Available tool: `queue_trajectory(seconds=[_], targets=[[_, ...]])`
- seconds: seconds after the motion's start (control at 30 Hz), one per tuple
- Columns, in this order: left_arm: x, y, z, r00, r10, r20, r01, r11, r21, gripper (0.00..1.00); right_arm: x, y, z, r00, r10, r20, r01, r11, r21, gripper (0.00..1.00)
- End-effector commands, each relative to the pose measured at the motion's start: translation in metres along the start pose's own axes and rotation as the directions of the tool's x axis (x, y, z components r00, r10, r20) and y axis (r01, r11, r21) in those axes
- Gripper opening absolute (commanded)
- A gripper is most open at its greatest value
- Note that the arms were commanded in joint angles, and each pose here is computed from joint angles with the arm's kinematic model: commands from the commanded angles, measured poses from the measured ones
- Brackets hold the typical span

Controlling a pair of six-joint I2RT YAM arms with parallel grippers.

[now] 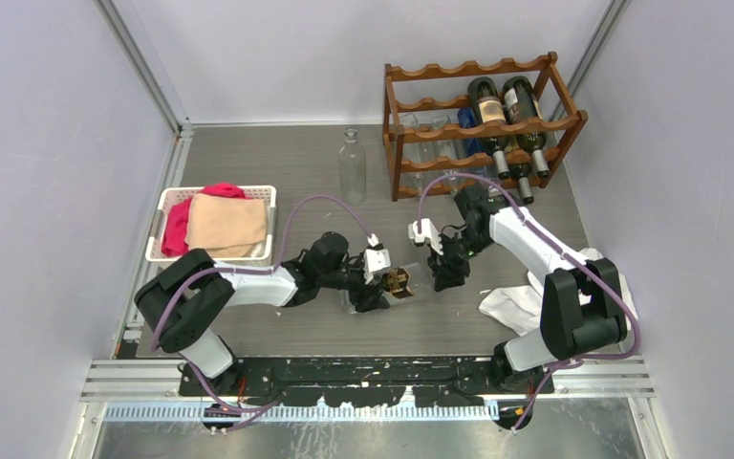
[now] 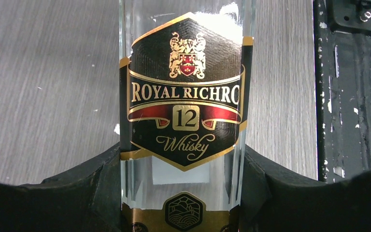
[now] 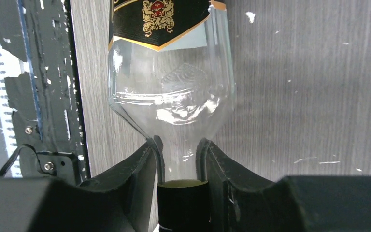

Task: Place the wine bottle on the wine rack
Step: Pick up the wine bottle from the center of the board.

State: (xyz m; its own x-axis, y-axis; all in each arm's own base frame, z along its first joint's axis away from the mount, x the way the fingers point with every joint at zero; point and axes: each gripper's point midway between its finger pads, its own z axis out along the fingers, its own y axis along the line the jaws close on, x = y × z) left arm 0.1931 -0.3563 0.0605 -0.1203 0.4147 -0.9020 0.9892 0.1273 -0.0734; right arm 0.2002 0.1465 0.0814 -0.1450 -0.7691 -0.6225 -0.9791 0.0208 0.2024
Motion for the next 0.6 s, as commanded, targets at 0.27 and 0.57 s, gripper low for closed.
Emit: queue_trajectory(seconds=[0.27, 0.57], targets=[[-0.090, 0.022, -0.028, 0.967, 0.127, 0.223, -0.096, 0.985, -0.146, 0.79, -0.055, 0.000, -0.030, 0.984, 0.013, 0.176, -0.024, 0.998, 0.059, 0.01], [-0.114, 0.016, -0.073, 0.962, 0.185, 0.203, -0.139, 0.966, -0.218, 0.90, -0.060, -0.003, -0.046, 0.971, 0.008, 0.239, -0.037, 0.993, 0.114, 0.01]])
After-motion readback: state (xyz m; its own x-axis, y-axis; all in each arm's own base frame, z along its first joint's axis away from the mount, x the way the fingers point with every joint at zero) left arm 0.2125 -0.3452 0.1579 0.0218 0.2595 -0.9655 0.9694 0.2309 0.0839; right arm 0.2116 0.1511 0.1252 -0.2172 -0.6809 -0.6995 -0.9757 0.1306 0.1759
